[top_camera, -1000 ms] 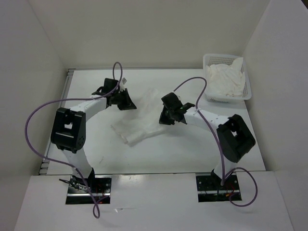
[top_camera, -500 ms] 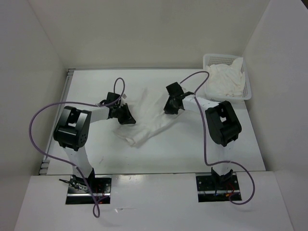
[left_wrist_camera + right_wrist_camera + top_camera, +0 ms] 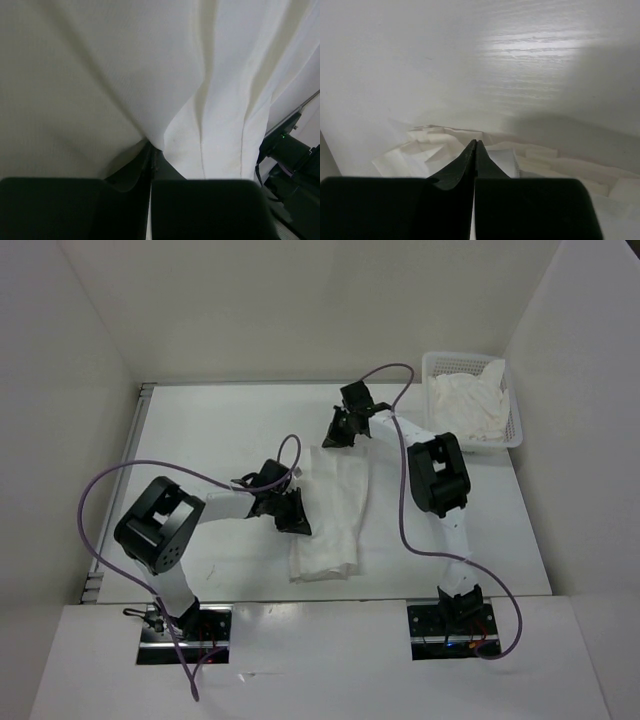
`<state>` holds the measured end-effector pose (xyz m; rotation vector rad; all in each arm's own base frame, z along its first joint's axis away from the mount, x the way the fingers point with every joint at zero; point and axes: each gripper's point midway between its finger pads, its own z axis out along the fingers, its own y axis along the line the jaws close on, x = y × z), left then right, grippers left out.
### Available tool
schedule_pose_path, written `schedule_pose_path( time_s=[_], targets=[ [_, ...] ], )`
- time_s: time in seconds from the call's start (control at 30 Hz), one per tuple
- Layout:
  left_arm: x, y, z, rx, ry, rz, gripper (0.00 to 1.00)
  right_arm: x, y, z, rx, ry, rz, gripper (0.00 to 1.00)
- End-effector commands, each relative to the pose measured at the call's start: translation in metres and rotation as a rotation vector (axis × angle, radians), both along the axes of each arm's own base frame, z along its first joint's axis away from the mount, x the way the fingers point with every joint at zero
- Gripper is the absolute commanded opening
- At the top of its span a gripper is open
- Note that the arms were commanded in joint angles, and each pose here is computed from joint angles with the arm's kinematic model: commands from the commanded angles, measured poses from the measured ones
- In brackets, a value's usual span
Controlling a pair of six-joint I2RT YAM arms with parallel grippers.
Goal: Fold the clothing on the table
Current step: Fold the skirt
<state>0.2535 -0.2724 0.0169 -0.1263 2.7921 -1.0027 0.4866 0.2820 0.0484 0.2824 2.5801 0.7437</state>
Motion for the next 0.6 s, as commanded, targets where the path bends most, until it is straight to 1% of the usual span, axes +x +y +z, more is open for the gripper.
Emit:
schedule_pose_path(
  time_s=[0.0,0.07,0.1,0.13,0.17,0.2,0.23,0.27,0.3,0.33,0.37,0.4,0.43,0.47,0.5,0.53,0.57],
  targets=[
    [0.005,0.002,-0.008,0.072,0.020,0.024,0.00,0.010,0.018,0.047,0.030,-0.111,0.074,0.00],
    [0.011,0.008,-0.008,0.127,-0.003,0.018,0.00,0.012,0.009,0.066,-0.003,-0.173,0.061,0.00],
    [0.023,0.009,0.003,0.122,-0.034,0.031,0.00,0.011,0.001,0.097,-0.017,-0.232,0.038,0.16],
    [0.028,0.011,0.008,0.118,-0.041,0.043,0.00,0.012,-0.008,0.111,-0.027,-0.264,0.028,0.19],
    [0.033,0.014,0.016,0.112,-0.062,0.047,0.00,0.001,-0.013,0.111,-0.033,-0.249,0.029,0.19],
    [0.039,0.015,0.022,0.105,-0.085,0.049,0.00,-0.005,-0.025,0.117,-0.044,-0.243,0.011,0.27],
    [0.045,0.019,0.036,0.107,-0.109,0.069,0.00,-0.014,-0.031,0.146,-0.032,-0.292,0.000,0.33],
    [0.048,0.020,0.043,0.109,-0.132,0.069,0.00,-0.031,-0.040,0.130,-0.062,-0.245,-0.006,0.40],
    [0.047,0.020,0.050,0.103,-0.143,0.070,0.00,-0.038,-0.051,0.132,-0.072,-0.245,-0.023,0.50],
    [0.052,0.018,0.072,0.072,-0.195,0.074,0.00,-0.052,-0.059,0.149,-0.065,-0.264,-0.040,0.56],
    [0.051,0.018,0.081,0.063,-0.211,0.076,0.00,-0.069,-0.069,0.130,-0.076,-0.209,-0.058,0.58],
    [0.051,0.018,0.091,0.049,-0.235,0.078,0.00,-0.082,-0.074,0.124,-0.080,-0.184,-0.064,0.58],
    [0.046,0.016,0.108,0.029,-0.276,0.064,0.00,-0.095,-0.079,0.135,-0.064,-0.200,-0.074,0.58],
    [0.042,0.019,0.110,0.030,-0.275,0.064,0.00,-0.116,-0.086,0.109,-0.080,-0.131,-0.084,0.59],
    [0.032,0.022,0.103,0.050,-0.261,0.058,0.00,-0.127,-0.088,0.102,-0.074,-0.115,-0.074,0.59],
    [0.024,0.026,0.104,0.049,-0.262,0.058,0.06,-0.147,-0.093,0.079,-0.083,-0.050,-0.073,0.59],
    [0.017,0.030,0.099,0.056,-0.250,0.057,0.21,-0.158,-0.095,0.079,-0.074,-0.047,-0.066,0.60]
  ],
)
